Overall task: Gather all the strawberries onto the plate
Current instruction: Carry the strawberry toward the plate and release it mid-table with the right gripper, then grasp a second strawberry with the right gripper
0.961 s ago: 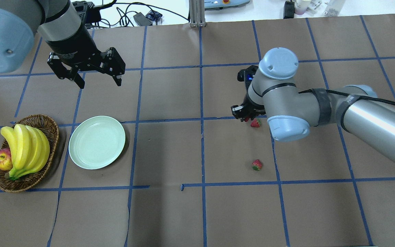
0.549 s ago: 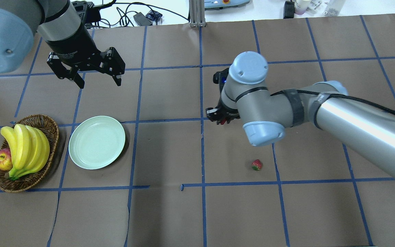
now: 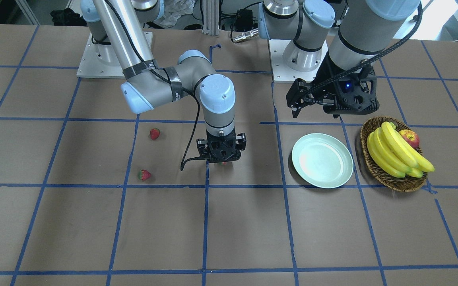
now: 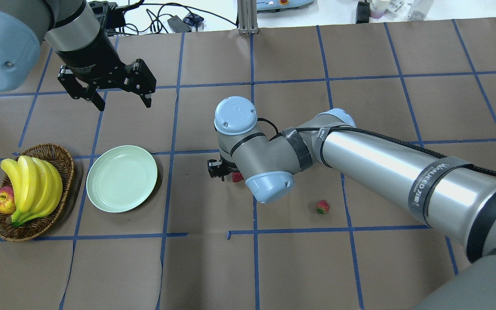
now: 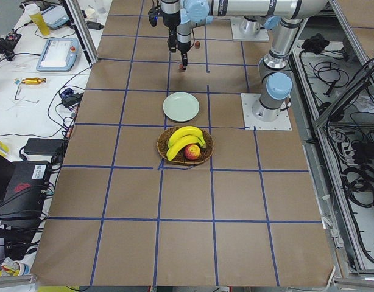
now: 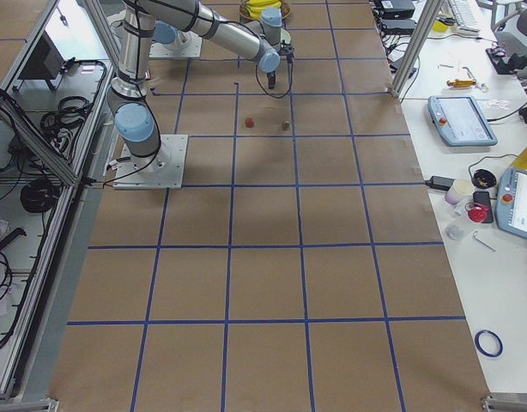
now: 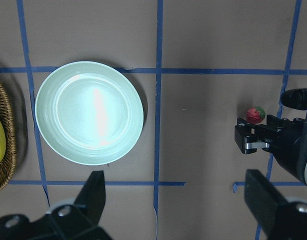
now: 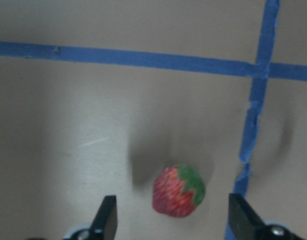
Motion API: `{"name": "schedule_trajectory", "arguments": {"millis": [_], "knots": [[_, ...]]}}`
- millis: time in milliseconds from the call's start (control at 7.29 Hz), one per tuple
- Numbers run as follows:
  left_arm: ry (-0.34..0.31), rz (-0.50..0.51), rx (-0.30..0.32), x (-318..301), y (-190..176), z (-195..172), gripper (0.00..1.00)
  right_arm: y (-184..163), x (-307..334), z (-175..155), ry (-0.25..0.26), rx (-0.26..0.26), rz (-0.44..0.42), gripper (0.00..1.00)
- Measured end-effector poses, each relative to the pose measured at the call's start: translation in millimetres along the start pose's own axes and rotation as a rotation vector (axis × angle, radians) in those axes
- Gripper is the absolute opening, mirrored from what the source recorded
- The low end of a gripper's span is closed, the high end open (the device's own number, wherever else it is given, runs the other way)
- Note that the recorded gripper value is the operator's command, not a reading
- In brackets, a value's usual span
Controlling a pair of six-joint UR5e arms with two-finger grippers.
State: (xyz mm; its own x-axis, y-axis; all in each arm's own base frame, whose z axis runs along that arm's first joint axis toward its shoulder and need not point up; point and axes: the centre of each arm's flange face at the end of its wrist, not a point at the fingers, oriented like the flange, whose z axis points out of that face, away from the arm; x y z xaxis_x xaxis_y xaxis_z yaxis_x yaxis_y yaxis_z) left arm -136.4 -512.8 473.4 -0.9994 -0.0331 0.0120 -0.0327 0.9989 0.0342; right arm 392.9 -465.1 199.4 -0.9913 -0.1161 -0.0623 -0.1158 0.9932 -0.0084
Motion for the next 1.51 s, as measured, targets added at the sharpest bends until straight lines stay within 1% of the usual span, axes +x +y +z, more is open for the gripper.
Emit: {"name": "schedule_trajectory", "arguments": {"millis": [137,275,412,549,686,824,961,1098,1235,1373,1510], "knots": [[0.000,0.000,0.000,-0.1,0.0,0.0,1.00,-9.4,31.5,-22.5,0.014,-0.023,-0.016,1.00],[0.000,0.000,0.000,0.0,-0.1,0.2,1.00,-23.6,78.6,-42.2,0.019,-0.040,-0.035,1.00],[0.000,0.001,-0.003,0.6,0.1,1.7,1.00,-36.5,130.2,-46.8,0.022,-0.058,-0.062,1.00],[0.000,0.003,-0.007,1.6,0.7,4.3,1.00,-40.2,172.7,-37.8,0.030,-0.086,-0.105,1.00],[-0.001,0.006,-0.012,2.7,1.6,7.2,1.00,-37.2,202.2,-25.0,0.042,-0.113,-0.151,0.99],[-0.001,0.007,-0.014,3.5,2.2,8.8,1.00,-35.0,216.8,-12.5,0.048,-0.122,-0.173,0.64],[-0.001,0.008,-0.015,3.9,2.6,9.6,1.00,-36.5,223.0,-1.4,0.052,-0.117,-0.181,0.43],[-0.001,0.008,-0.015,4.2,2.8,9.8,1.00,-40.0,225.4,5.1,0.055,-0.106,-0.182,0.19],[-0.001,0.009,-0.015,4.3,2.9,9.9,1.00,-41.7,226.1,7.4,0.055,-0.098,-0.182,0.04],[-0.001,0.009,-0.015,4.3,2.9,10.0,1.00,-43.0,226.0,6.6,0.056,-0.086,-0.177,0.04],[-0.001,0.009,-0.015,4.6,3.0,10.2,1.00,-45.9,223.0,1.2,0.057,-0.059,-0.160,0.05]]}}
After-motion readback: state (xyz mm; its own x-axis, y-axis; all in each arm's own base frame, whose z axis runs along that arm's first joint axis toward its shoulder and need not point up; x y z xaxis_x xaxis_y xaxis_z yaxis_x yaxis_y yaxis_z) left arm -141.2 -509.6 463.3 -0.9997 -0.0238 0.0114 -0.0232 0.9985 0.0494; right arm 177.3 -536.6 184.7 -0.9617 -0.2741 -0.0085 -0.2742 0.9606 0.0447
